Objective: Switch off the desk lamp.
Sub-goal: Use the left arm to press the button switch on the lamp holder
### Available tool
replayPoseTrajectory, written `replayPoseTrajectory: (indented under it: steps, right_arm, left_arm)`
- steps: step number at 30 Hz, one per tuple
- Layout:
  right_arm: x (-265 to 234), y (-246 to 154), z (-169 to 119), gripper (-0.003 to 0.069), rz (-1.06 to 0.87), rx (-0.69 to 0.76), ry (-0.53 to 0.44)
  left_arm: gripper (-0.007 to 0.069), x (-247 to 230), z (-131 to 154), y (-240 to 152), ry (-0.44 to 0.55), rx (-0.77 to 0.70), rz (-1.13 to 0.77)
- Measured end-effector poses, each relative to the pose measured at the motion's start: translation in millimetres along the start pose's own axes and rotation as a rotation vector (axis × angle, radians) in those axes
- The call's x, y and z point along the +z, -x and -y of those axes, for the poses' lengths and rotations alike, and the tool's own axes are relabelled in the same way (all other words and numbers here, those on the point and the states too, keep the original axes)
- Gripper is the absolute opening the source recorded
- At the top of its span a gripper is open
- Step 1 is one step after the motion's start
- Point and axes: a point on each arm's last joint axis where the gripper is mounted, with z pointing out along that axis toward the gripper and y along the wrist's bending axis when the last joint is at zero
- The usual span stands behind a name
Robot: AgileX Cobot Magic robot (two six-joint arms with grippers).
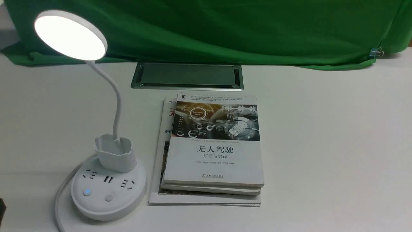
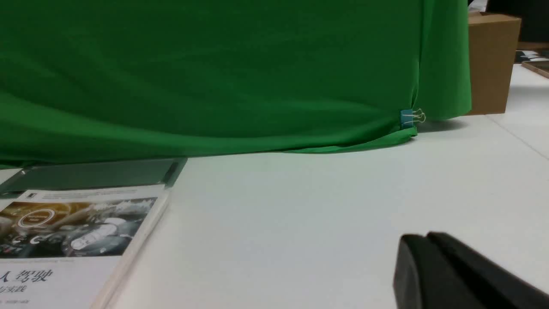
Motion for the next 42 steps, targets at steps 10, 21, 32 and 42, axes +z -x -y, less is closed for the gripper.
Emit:
replayPoseTrajectory:
  steps: [10, 21, 32, 42]
  right_arm:
    - [0, 0, 0, 0.0036, 0.0, 0.0, 0.0]
    - [0, 0, 0, 0.0036, 0.001, 0.0, 0.0]
    - [0, 0, 0, 0.0036, 0.001, 0.0, 0.0]
    - [0, 0, 0, 0.0036, 0.001, 0.0, 0.0]
  left_arm:
    - [0.002, 0, 0, 0, 0.0, 0.0, 0.0]
    - [0.002, 0, 0, 0, 0.0, 0.0, 0.0]
    - [0.002, 0, 0, 9, -0.01, -0.152, 0.101]
    - [0.002, -11, -12, 42, 0.043, -0.387, 0.507]
